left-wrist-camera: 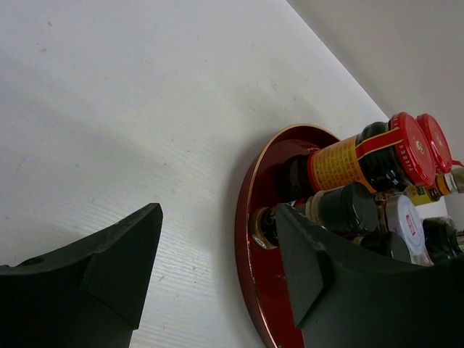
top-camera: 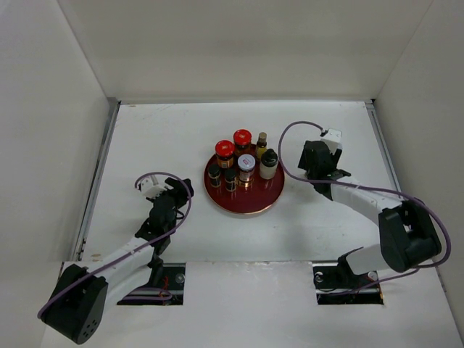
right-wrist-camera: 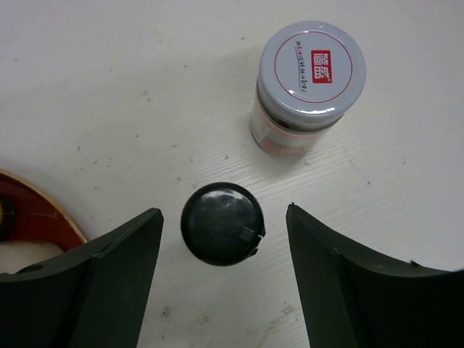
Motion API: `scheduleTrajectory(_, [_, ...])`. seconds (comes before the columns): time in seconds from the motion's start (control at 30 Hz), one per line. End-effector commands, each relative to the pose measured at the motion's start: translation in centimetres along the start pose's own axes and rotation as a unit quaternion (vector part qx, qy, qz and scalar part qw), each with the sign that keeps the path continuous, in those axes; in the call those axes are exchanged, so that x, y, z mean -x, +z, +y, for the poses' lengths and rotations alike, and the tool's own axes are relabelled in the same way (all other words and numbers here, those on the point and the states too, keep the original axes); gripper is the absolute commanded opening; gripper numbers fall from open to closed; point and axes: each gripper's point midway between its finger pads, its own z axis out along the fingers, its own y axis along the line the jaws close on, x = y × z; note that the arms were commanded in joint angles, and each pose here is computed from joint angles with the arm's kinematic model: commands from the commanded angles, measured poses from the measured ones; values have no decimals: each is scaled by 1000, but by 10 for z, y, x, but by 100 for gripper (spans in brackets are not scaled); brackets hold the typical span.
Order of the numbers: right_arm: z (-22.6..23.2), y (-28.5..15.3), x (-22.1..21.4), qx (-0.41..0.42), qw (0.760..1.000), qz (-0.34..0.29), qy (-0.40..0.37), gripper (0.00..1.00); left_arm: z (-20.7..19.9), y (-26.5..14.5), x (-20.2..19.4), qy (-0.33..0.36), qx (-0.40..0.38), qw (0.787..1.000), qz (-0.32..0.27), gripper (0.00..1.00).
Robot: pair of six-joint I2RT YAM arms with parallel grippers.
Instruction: Organize the condiment bottles
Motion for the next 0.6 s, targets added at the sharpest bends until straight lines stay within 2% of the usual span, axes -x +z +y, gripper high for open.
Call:
scheduleTrajectory(0.0, [6, 10, 14, 7, 999, -12, 36, 74, -12, 2, 8, -21, -19, 1000, -11, 63])
scheduleTrajectory(0.17, [8, 16, 13, 14, 999, -20, 47, 62, -14, 2, 8, -22, -22, 999, -11, 63])
scheduleTrajectory(0.3, [5, 11, 19, 16, 998, -36, 54, 48, -12, 2, 8, -22, -21, 999, -11, 63])
scheduleTrajectory(0.43, [1, -12, 22, 22, 997, -52, 58, 45, -12, 1, 11, -25, -23, 999, -16, 63])
scheduleTrajectory(0.57, [12, -50, 14, 52, 998, -35, 25, 44, -12, 3, 6, -22, -20, 1000, -8, 63])
